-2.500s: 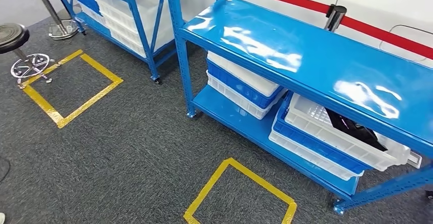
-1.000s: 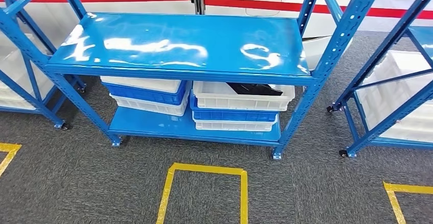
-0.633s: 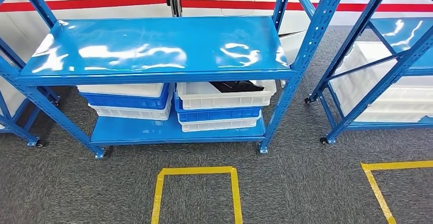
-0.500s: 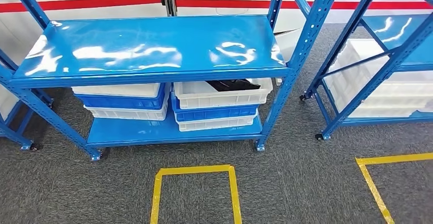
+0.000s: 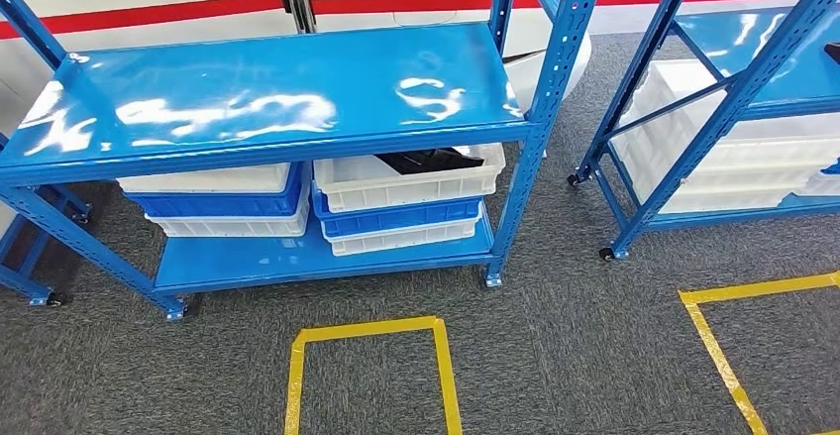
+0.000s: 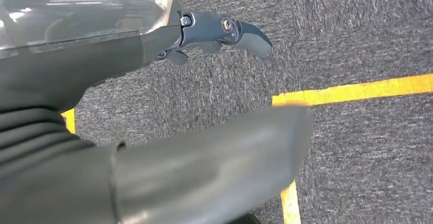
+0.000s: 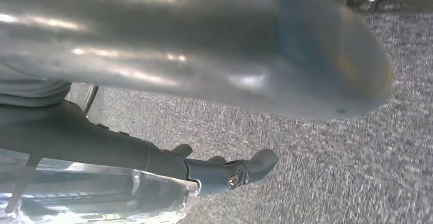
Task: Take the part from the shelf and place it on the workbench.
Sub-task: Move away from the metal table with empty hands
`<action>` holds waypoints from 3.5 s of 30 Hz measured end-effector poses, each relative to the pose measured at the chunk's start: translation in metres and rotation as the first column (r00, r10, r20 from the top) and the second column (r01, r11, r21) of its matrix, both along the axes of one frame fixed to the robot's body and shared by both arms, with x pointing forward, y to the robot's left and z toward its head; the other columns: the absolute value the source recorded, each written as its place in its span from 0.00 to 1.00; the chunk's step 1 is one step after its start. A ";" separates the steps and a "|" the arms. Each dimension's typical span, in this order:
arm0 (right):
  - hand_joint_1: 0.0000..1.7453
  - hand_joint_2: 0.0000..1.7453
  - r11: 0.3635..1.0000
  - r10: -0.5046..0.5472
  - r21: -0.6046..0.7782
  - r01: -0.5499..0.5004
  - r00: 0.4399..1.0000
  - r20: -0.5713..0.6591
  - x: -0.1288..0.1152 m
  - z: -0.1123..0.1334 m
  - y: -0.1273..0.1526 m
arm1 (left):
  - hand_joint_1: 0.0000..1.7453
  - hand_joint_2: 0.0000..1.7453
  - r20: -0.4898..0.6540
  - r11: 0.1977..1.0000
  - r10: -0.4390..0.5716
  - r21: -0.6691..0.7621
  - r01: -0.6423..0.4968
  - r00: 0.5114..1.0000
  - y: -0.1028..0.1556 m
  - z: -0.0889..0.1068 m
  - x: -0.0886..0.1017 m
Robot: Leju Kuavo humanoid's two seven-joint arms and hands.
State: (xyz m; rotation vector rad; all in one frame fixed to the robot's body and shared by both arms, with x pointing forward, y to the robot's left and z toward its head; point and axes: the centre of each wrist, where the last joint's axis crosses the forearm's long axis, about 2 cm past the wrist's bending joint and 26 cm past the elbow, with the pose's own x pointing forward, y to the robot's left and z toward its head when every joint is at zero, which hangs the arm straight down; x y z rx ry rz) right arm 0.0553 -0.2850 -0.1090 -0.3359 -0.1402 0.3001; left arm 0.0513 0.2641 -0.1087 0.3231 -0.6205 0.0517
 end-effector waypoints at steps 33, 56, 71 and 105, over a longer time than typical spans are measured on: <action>0.00 0.00 0.997 0.049 0.062 -0.050 0.999 0.024 0.000 0.000 0.003 | 0.00 1.00 -0.006 1.000 0.012 -0.001 -0.012 1.000 0.000 0.000 0.000; 0.00 1.00 0.995 0.079 0.058 -0.080 0.997 0.014 0.000 0.000 0.004 | 0.00 0.00 -0.009 1.000 0.017 0.013 -0.017 1.000 0.002 0.000 0.000; 0.00 0.00 0.995 0.083 0.053 -0.084 0.996 0.014 0.003 0.000 0.004 | 0.00 0.00 -0.014 1.000 0.022 0.017 -0.022 1.000 0.002 0.000 0.000; 0.00 0.00 0.991 -0.053 0.126 0.054 0.998 -0.016 -0.015 -0.002 -0.003 | 0.00 0.00 -0.113 0.986 -0.040 -0.167 0.020 0.993 -0.012 -0.002 -0.018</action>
